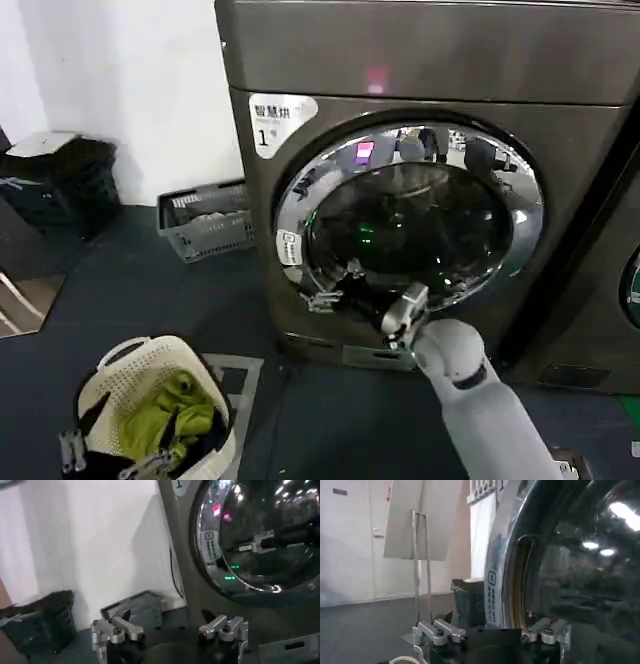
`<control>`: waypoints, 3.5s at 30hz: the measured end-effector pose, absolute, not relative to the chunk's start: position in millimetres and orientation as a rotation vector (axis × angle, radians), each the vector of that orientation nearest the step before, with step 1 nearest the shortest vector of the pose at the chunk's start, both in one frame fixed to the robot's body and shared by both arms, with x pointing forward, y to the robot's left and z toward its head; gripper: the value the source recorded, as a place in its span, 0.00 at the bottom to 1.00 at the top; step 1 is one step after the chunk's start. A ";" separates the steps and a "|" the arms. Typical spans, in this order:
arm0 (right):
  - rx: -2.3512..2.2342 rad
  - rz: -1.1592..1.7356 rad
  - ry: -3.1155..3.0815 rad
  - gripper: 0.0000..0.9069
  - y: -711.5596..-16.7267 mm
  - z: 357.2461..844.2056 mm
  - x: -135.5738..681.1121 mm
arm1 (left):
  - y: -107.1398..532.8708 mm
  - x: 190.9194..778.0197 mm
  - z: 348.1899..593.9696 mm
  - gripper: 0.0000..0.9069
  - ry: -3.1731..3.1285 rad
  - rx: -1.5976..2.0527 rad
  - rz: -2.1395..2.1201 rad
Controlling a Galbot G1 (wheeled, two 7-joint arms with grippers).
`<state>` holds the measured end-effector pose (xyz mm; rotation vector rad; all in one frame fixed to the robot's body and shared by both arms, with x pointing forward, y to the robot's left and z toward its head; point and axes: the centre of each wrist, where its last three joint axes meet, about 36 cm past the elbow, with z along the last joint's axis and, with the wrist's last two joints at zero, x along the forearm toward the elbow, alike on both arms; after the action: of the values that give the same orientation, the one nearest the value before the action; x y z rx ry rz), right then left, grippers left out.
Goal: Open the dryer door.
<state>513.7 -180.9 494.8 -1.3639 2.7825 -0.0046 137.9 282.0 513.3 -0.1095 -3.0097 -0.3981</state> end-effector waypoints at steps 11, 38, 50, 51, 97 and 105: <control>-1.411 -0.056 2.773 1.00 -167.9 487.9 534.8 | 281.2 139.1 513.3 1.00 -3.009 -0.131 -0.379; -1.642 -0.089 2.650 1.00 -166.1 496.2 524.2 | 282.4 140.8 514.0 1.00 -2.989 -0.150 -0.355; -1.796 -0.106 2.512 1.00 -188.0 496.4 504.6 | 283.8 145.5 515.5 1.00 -2.974 -0.152 -0.330; -1.811 -0.117 2.497 1.00 -190.0 496.3 504.4 | 284.2 145.9 515.8 1.00 -2.970 -0.151 -0.330; -2.272 -0.111 2.058 1.00 -277.8 479.1 501.2 | 382.1 293.8 523.8 1.00 -3.164 -0.491 -0.086; -2.296 -0.138 2.033 1.00 -286.1 482.4 493.1 | 399.6 353.3 535.7 1.00 -3.164 -0.608 -0.130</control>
<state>493.1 -286.1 482.4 -2.2961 2.0335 -0.1382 353.3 399.6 535.7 -0.6081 -3.1642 -0.1298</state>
